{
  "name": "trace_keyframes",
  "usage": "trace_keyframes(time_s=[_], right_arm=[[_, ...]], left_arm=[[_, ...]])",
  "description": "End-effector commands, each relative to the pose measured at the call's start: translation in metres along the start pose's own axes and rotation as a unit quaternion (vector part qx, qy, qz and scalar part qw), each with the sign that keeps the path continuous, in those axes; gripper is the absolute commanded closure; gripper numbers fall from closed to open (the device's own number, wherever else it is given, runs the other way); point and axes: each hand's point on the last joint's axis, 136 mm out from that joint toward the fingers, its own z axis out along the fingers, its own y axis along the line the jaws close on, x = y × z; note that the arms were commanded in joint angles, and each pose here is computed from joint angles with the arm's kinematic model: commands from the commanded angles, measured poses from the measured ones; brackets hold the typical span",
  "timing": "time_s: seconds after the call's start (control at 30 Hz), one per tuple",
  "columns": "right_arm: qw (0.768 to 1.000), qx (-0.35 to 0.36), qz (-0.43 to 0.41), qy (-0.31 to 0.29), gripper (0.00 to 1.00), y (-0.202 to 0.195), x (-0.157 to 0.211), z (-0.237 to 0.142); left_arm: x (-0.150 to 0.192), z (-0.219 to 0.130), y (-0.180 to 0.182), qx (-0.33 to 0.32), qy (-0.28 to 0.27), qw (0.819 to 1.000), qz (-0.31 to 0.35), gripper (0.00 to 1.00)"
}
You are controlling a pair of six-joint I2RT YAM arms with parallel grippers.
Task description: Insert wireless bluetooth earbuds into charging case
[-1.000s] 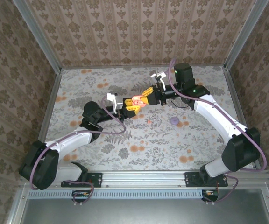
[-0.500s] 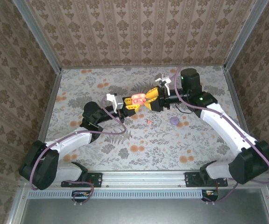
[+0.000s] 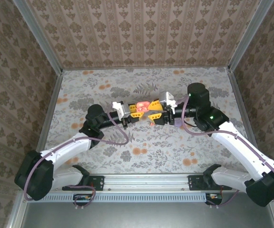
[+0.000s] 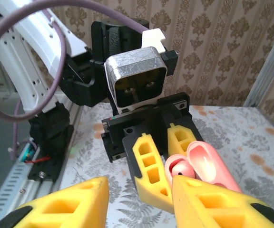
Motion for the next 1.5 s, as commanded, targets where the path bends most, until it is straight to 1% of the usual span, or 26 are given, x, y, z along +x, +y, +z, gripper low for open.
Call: trace_keyframes(time_s=[0.0,0.07,0.17,0.33,0.63,1.0,1.2,1.33,1.47], right_arm=[[0.998,0.009,-0.062,0.002,0.62,-0.009,-0.001,0.006],[0.998,0.006,-0.067,0.003,0.65,-0.01,-0.001,0.009],[0.997,0.0,-0.072,0.004,0.71,-0.011,0.001,0.013],[0.997,0.001,-0.082,0.009,0.75,-0.011,0.005,0.018],[0.996,0.024,-0.089,0.008,0.78,-0.019,0.008,0.025],[0.996,0.018,-0.083,0.019,0.82,-0.019,0.017,0.031],[0.996,0.002,-0.085,0.042,0.88,-0.014,0.027,0.036],[0.994,0.002,-0.088,0.063,0.9,-0.013,0.038,0.038],[0.993,0.002,-0.089,0.072,0.91,-0.012,0.042,0.038]], left_arm=[[-0.006,0.0,-0.003,0.003,0.003,1.0,0.031,0.85],[-0.006,-0.001,-0.004,0.001,0.003,0.999,0.032,0.84],[-0.006,-0.002,-0.004,-0.001,0.003,0.999,0.033,0.85],[-0.007,-0.002,-0.004,-0.002,0.002,0.999,0.036,0.85],[-0.01,0.0,-0.005,0.001,-0.002,0.999,0.035,0.84],[-0.014,0.0,-0.006,0.001,-0.006,0.999,0.038,0.84],[-0.016,0.001,-0.005,0.0,-0.007,0.999,0.04,0.85],[-0.018,0.0,-0.005,0.0,-0.008,0.999,0.042,0.84],[-0.02,-0.001,-0.005,-0.002,-0.009,0.999,0.045,0.85]])
